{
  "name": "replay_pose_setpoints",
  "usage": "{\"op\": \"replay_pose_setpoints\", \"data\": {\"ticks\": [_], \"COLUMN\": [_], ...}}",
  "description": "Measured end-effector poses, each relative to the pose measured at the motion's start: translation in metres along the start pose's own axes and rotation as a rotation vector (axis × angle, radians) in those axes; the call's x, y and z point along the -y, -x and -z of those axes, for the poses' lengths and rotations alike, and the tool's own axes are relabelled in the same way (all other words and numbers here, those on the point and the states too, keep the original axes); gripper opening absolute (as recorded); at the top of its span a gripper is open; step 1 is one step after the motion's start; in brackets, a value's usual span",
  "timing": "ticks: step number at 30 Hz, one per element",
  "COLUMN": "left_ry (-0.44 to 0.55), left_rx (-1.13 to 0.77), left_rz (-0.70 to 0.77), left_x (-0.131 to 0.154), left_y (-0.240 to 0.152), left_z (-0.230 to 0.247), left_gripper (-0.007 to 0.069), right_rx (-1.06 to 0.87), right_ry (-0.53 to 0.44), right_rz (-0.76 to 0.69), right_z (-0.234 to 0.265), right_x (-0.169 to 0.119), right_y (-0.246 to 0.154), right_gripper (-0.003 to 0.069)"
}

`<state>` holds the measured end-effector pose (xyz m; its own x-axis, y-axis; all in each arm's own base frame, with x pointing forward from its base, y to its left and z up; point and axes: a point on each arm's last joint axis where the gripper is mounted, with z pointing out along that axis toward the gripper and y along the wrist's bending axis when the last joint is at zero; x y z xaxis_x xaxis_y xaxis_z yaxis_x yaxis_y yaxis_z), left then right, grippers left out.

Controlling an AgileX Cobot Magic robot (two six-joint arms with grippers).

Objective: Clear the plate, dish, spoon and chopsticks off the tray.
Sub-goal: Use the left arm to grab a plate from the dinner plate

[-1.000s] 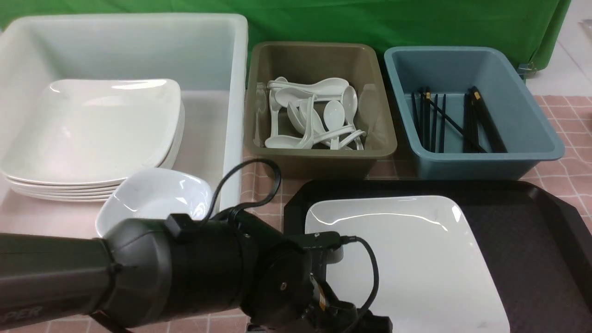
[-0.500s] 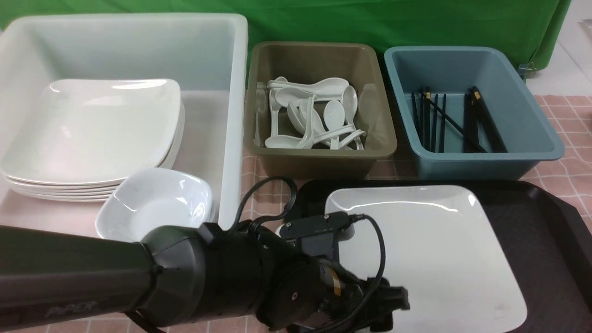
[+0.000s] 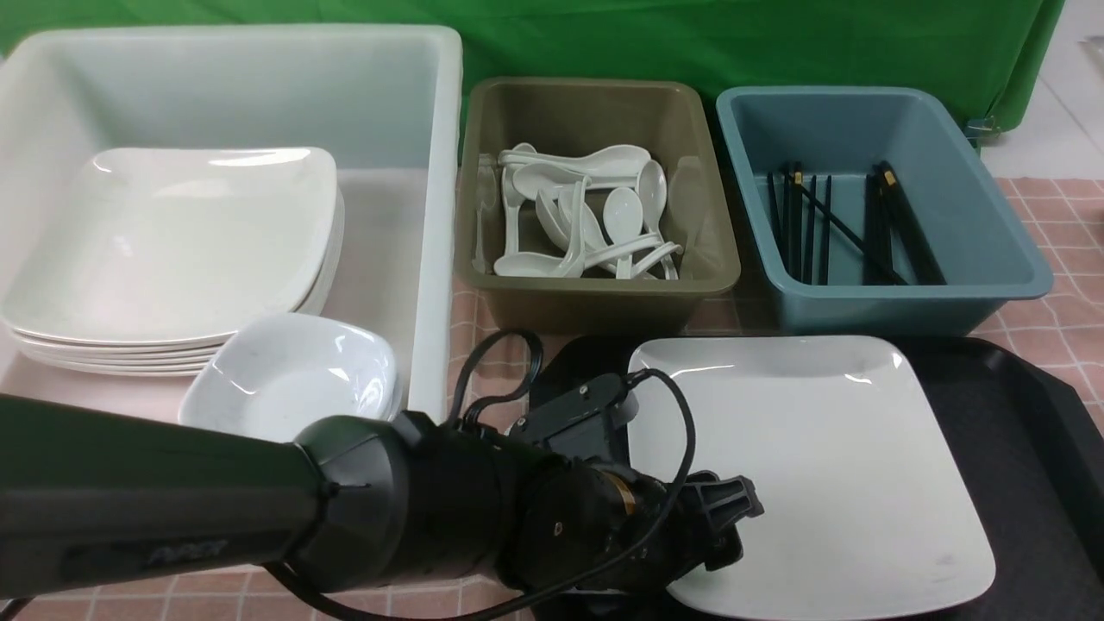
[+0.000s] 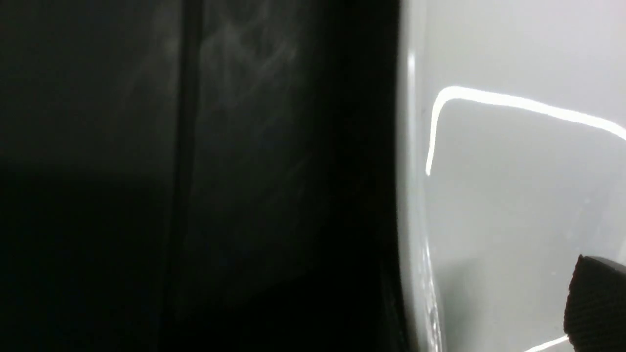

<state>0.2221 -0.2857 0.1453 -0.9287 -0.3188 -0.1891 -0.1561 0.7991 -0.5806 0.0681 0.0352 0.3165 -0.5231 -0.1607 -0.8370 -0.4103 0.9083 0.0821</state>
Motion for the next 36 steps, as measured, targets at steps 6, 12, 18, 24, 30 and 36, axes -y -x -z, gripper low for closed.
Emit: {"op": "replay_pose_setpoints", "data": {"ticks": [6,12,18,24,30,36], "left_ry": [0.009,0.006,0.006,-0.020,-0.125,-0.178], "left_rx": [-0.017,0.009,0.003,-0.016,0.013,0.032], "left_rz": [0.047,0.066,0.094,0.015,-0.107,-0.185], "left_x": [0.000,-0.004,-0.003,0.004,0.025,0.033], "left_y": [-0.001,0.001,0.002,0.001,0.004,0.004], "left_z": [-0.002,-0.012,-0.012,0.009,0.056,0.089], "left_gripper": [0.0466,0.0287,0.0073,0.0067,0.0025,0.0026], "right_rx": [-0.001,0.000,0.000,0.003,0.061,0.120], "right_ry": [0.000,0.000,0.000,-0.010,-0.057,-0.091], "right_rz": [-0.004,-0.005,-0.005,0.072,0.139,0.175], "right_z": [0.000,0.000,0.000,0.002,0.014,0.026], "right_x": [0.000,0.000,0.000,0.001,0.004,0.006], "right_y": [0.000,0.000,0.000,0.002,0.016,0.028], "right_gripper": [0.0030,0.0030,0.0030,0.0030,0.0031,0.0033]}}
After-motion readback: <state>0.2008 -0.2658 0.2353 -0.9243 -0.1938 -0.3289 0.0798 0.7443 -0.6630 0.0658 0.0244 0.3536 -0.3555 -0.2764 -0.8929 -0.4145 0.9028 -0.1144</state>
